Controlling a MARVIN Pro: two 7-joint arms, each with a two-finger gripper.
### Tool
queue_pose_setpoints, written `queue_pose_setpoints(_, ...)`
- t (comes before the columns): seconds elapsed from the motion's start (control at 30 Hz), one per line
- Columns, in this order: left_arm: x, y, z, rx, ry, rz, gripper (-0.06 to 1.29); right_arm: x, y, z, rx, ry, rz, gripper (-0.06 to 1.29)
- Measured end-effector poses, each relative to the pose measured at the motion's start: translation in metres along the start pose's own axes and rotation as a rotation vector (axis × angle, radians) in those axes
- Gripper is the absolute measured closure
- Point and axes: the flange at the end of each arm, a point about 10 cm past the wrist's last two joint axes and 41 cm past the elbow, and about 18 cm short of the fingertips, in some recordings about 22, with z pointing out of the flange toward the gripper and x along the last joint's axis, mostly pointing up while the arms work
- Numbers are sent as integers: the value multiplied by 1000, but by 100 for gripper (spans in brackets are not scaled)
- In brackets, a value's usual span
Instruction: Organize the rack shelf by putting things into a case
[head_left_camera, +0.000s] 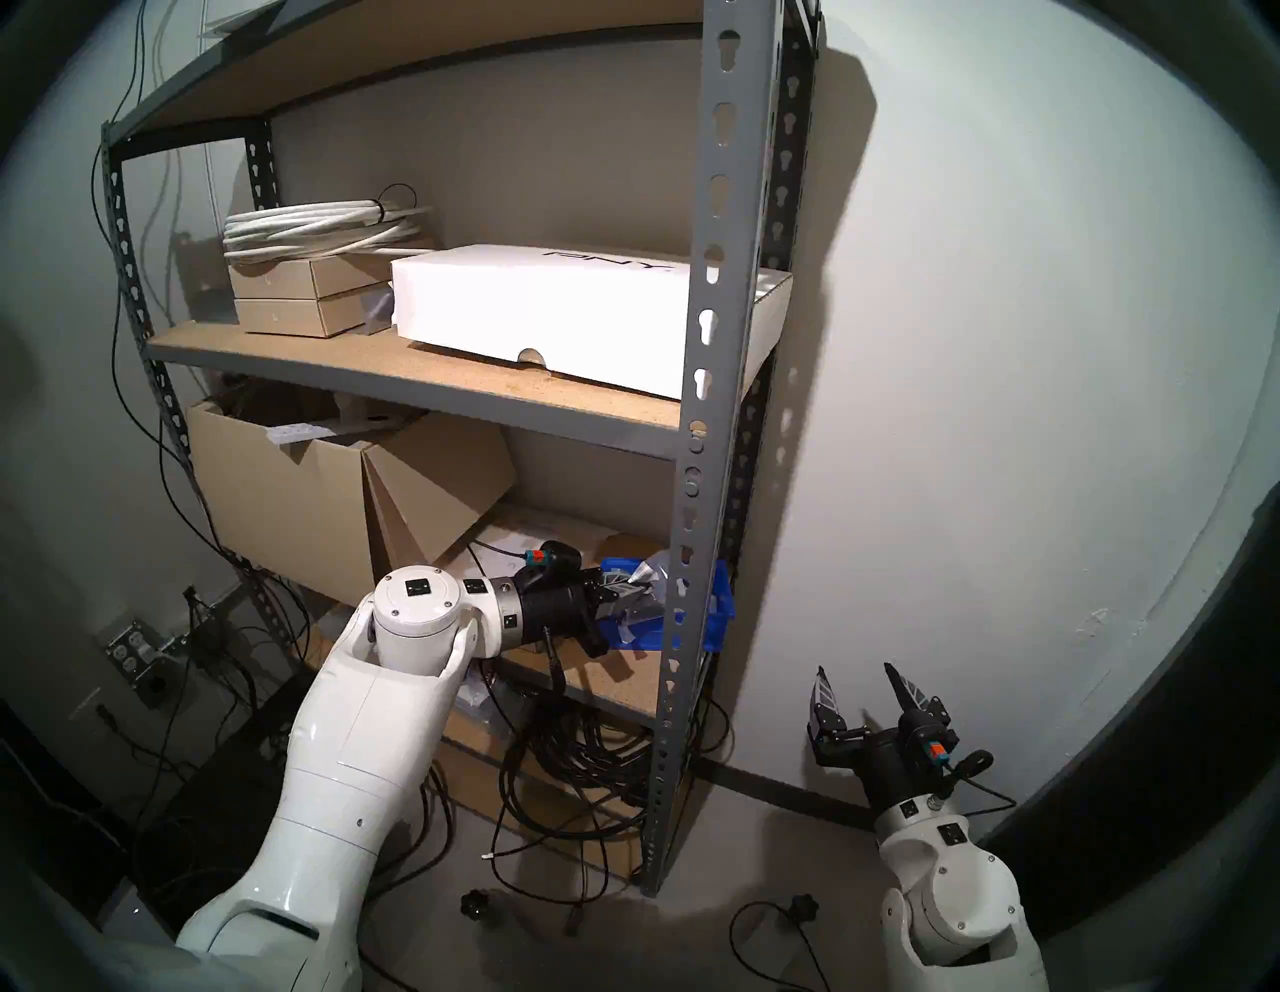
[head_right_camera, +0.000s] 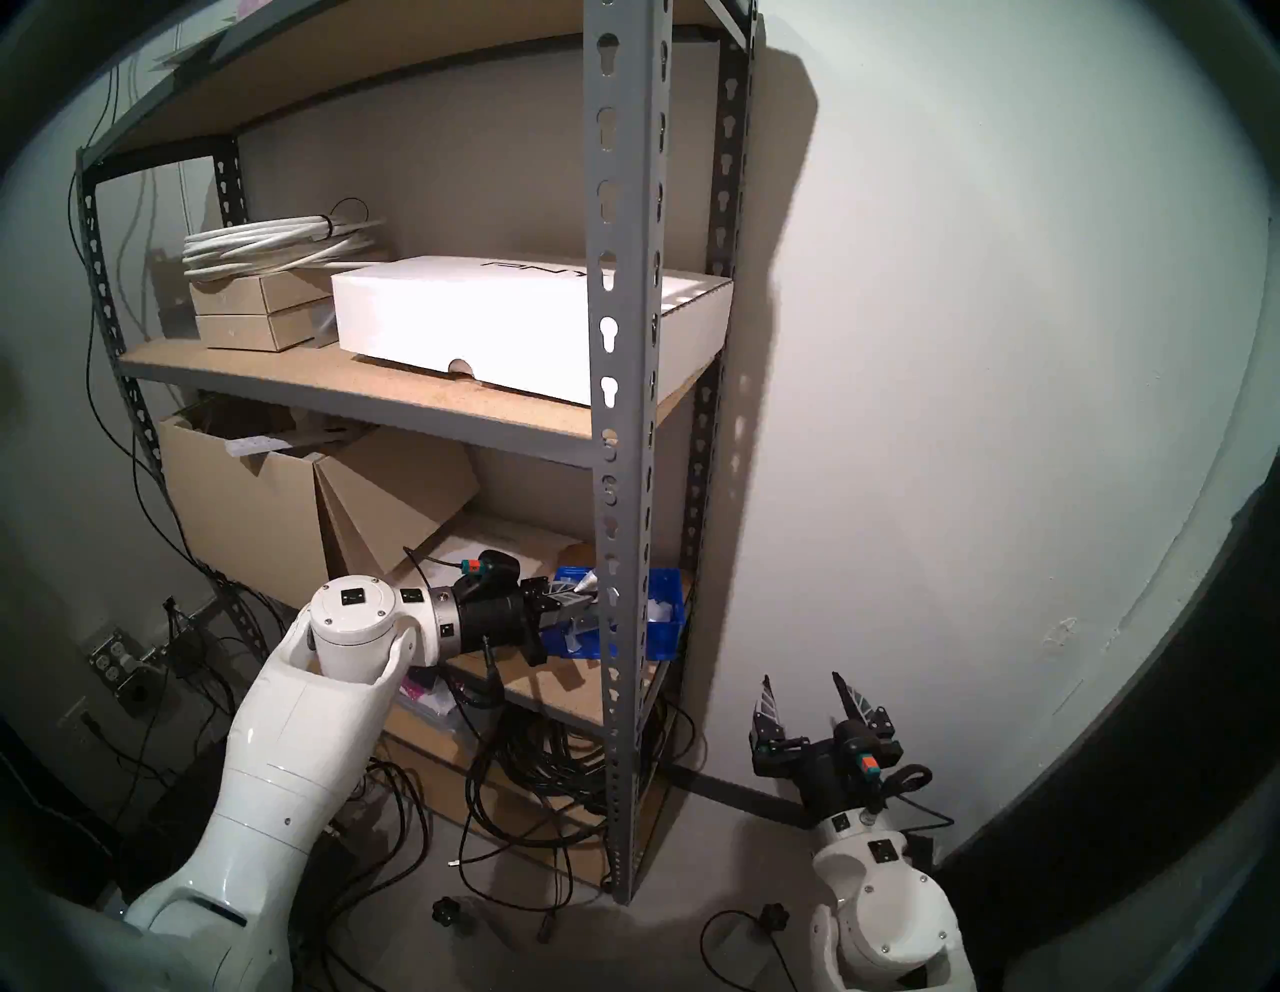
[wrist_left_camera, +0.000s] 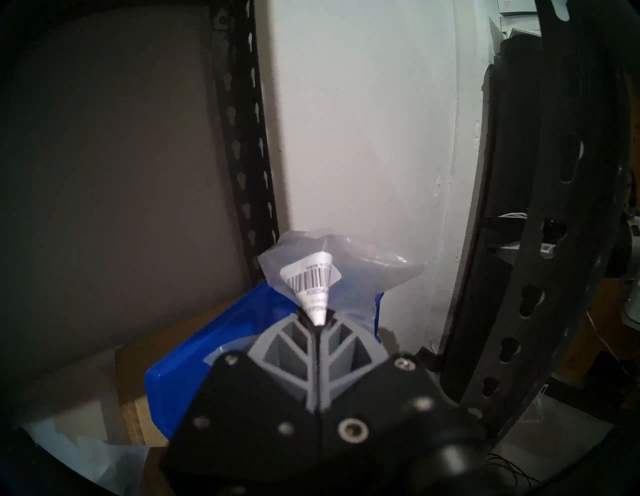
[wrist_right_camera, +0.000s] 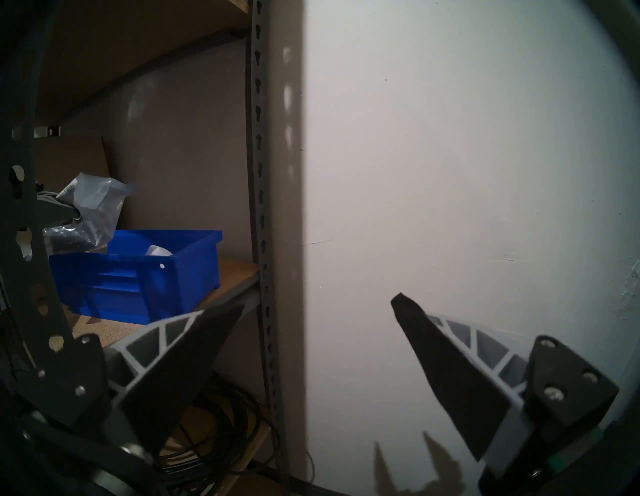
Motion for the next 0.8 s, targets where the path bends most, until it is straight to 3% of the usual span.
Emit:
queue_pose_setpoints(0.37, 15, -16, 9, 15, 15, 15, 125, 0, 0, 0, 0, 0, 0, -2)
queue_pose_setpoints(0.8, 0, -26, 26, -5, -31, 6, 125, 0, 0, 0, 0, 0, 0, -2)
